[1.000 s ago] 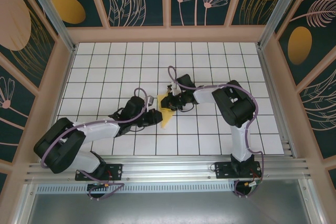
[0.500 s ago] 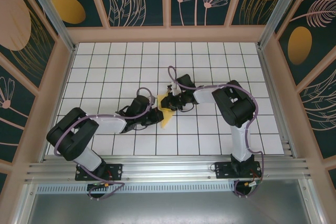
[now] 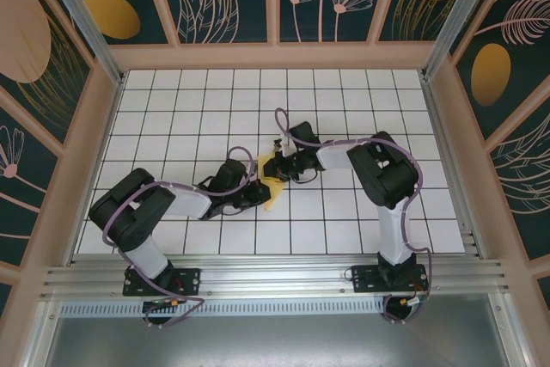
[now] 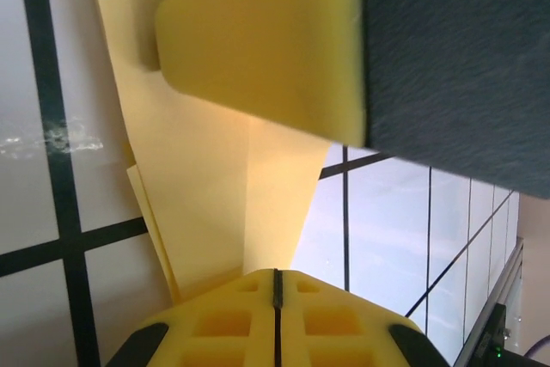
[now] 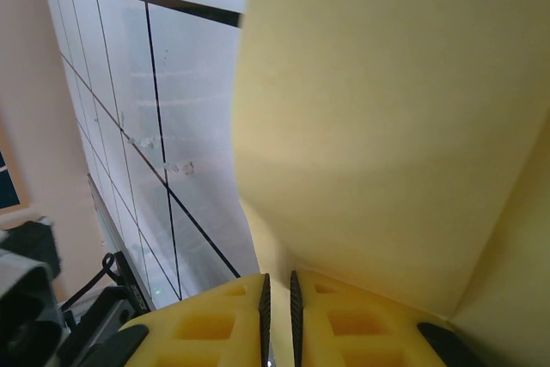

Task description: Fold a paper plane with a square sheet of paper (pick it up from the middle)

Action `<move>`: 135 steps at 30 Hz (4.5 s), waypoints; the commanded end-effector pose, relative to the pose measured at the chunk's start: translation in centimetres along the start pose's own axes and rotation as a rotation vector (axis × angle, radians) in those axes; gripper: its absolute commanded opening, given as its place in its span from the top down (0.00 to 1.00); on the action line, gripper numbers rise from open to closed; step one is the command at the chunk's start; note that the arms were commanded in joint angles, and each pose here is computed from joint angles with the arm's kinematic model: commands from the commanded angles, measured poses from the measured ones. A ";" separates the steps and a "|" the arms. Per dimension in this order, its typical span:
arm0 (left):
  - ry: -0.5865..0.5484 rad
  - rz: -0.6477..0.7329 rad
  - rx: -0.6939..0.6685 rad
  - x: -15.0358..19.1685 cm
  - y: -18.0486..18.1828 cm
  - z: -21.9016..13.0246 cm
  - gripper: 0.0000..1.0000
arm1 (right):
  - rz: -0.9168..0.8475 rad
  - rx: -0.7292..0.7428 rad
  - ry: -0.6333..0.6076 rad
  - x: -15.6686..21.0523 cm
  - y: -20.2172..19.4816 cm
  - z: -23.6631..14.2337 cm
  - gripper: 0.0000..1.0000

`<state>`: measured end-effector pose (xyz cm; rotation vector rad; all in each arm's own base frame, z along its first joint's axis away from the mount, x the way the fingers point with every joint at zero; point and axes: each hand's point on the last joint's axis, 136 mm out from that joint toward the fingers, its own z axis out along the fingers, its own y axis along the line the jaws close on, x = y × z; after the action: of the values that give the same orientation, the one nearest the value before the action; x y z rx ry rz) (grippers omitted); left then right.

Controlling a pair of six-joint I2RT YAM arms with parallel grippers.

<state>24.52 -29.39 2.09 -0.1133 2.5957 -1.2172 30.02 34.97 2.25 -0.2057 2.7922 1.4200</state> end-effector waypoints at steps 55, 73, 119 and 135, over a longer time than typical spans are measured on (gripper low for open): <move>0.308 0.008 -0.187 9.6 5.0 -1.4 0.99 | 0.114 0.244 0.012 2.3 -7.1 0.7 0.83; 0.273 0.042 -0.117 9.0 2.6 -3.1 1.00 | 0.116 0.246 0.008 2.1 -6.9 0.7 0.83; -0.048 -0.074 -0.016 -2.4 -0.5 -1.3 0.97 | 0.403 0.193 -0.310 3.0 -3.5 0.1 0.83; 0.058 -0.124 -0.217 2.1 6.7 -0.1 1.00 | 0.155 0.145 -0.426 -0.9 1.4 -5.7 0.79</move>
<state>25.55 -27.51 1.32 -0.2482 2.6306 -1.1604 30.10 32.31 4.28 0.3813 2.6397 1.1377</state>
